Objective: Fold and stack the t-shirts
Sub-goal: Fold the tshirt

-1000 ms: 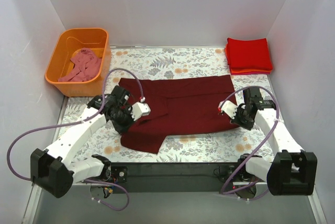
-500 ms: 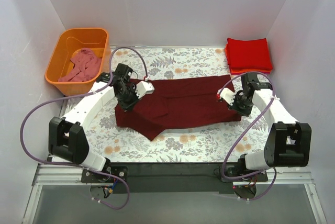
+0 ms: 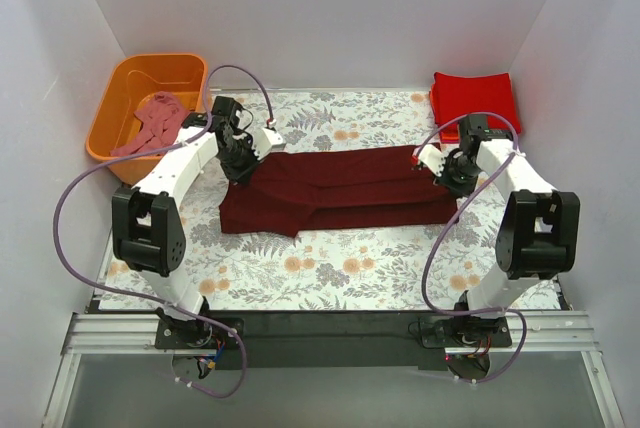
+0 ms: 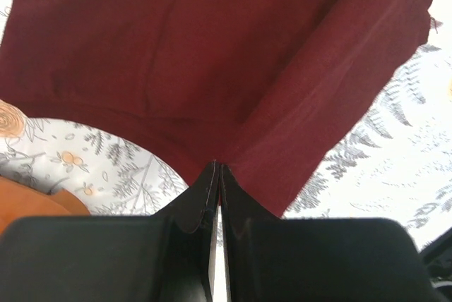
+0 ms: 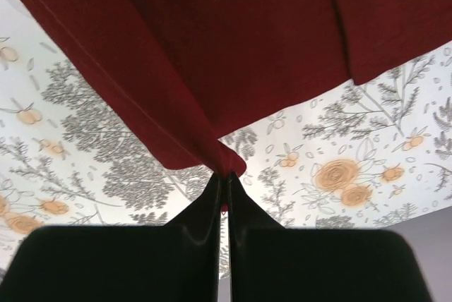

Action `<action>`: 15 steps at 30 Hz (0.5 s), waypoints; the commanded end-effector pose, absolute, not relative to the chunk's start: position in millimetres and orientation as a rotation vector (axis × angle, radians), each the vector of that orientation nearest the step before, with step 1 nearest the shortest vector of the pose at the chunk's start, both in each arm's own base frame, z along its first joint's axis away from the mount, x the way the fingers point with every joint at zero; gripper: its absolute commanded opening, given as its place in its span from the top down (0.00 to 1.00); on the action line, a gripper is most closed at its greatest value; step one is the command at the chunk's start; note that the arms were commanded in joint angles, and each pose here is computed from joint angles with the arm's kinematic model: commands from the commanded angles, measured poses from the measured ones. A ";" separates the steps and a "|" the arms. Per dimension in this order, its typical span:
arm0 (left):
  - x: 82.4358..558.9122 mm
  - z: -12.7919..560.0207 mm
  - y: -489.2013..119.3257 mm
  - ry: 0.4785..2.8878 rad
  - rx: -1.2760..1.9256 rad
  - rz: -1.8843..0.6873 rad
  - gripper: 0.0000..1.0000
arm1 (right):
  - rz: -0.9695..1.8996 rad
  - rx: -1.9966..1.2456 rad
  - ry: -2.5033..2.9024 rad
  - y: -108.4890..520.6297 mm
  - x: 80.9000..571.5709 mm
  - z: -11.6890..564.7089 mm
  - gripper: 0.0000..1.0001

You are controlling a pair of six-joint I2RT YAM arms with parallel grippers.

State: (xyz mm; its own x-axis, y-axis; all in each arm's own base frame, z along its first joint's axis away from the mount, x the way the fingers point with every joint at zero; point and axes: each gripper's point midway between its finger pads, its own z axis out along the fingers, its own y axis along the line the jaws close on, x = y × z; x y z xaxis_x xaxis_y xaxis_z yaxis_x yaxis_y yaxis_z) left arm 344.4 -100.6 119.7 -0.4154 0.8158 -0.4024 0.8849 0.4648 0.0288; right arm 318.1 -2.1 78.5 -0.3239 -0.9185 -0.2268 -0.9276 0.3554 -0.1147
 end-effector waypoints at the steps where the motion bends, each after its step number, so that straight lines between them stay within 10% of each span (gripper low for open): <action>1: 364.8 130.0 -102.4 2.288 1.431 -0.263 1.00 | 0.014 -1.760 2.281 -6.2 340.4 85.8 0.99; 15: 404.9 106.0 -101.2 2.310 1.406 -0.263 1.00 | 0.013 -1.767 2.312 -9.5 375.9 71.2 0.99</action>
State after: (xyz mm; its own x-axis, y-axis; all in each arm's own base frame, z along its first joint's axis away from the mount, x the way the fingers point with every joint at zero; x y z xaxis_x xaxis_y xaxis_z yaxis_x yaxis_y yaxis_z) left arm 387.9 -99.9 94.2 -0.4300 0.8085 -0.4017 0.8791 0.4763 0.0177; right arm 365.1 -2.4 60.9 -0.3289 -0.9202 -0.2123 -0.9306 0.3540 -0.0927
